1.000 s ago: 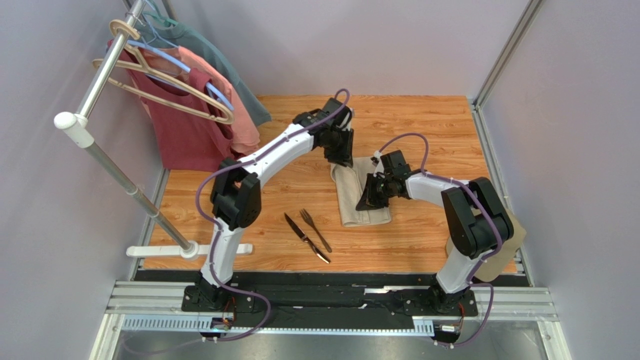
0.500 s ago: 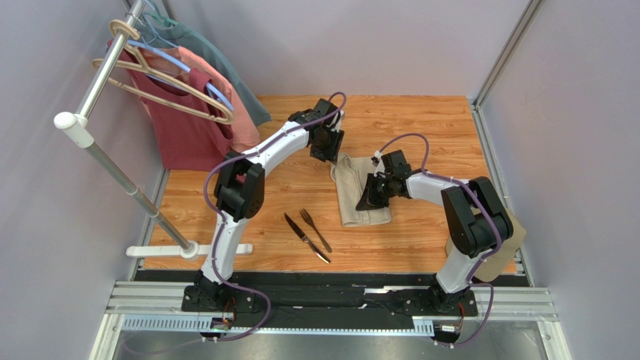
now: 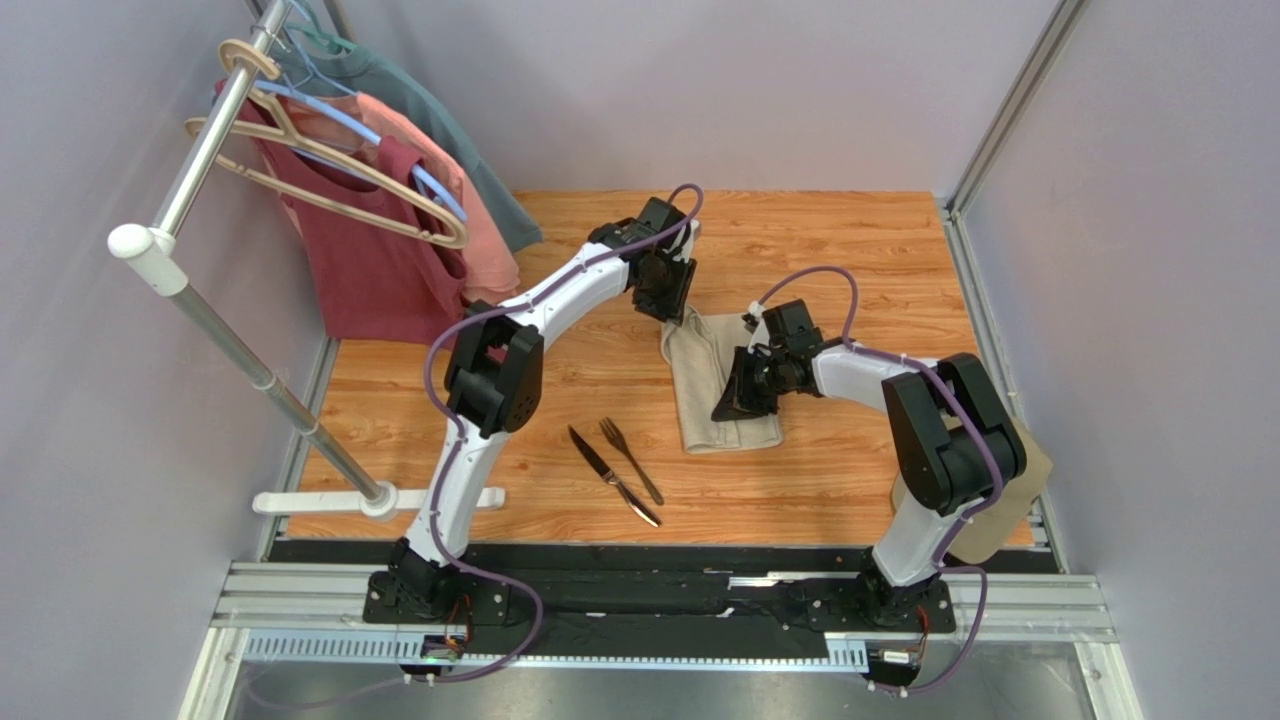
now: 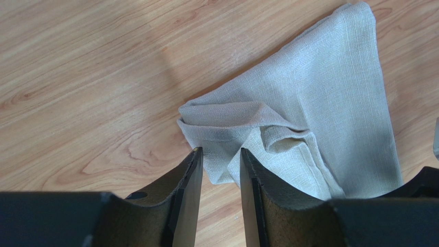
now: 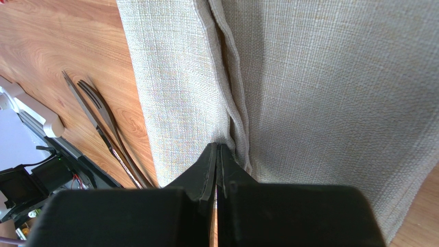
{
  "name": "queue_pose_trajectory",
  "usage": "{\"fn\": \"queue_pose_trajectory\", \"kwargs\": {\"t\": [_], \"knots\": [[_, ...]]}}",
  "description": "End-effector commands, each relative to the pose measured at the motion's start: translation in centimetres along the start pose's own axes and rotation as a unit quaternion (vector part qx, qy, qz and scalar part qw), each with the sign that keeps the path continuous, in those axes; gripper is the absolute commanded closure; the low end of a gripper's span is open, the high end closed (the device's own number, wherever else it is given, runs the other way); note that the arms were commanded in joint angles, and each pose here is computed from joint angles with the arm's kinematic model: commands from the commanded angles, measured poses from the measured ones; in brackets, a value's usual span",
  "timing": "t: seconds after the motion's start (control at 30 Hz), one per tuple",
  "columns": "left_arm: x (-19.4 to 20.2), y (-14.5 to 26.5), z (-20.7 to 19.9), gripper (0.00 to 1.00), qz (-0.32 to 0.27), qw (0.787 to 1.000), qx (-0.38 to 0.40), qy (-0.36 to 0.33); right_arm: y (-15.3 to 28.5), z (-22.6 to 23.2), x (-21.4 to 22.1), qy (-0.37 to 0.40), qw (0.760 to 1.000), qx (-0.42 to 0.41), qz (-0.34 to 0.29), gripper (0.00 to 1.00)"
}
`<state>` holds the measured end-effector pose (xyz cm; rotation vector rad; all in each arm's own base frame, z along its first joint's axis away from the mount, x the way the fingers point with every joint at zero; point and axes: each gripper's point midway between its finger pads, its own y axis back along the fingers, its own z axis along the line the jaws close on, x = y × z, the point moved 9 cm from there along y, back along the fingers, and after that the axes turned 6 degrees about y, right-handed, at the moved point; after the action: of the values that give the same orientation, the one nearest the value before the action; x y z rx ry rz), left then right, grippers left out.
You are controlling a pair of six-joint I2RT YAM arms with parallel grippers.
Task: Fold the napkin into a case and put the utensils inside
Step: Smooth out the 2/3-rectangle-folded napkin at the center of the board.
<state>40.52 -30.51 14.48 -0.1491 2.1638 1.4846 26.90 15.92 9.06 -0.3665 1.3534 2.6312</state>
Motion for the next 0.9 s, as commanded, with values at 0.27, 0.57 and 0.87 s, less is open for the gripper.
{"fn": "queue_pose_trajectory", "kwargs": {"t": [0.27, 0.57, 0.87], "knots": [[-1.6, -1.0, -1.2, 0.97, -0.036, 0.998, 0.026, 0.052, -0.3, -0.7, -0.7, 0.005, 1.000, 0.023, -0.015, 1.00], [-1.3, -2.3, -1.9, 1.00, -0.041, 0.989, 0.036, 0.135, 2.5, 1.2, -4.6, -0.002, 0.998, 0.010, -0.068, 0.80], [-1.4, -2.4, -1.9, 1.00, -0.043, 0.989, 0.030, 0.142, 2.3, -0.3, -12.0, -0.043, 0.990, 0.036, -0.130, 0.77]]}}
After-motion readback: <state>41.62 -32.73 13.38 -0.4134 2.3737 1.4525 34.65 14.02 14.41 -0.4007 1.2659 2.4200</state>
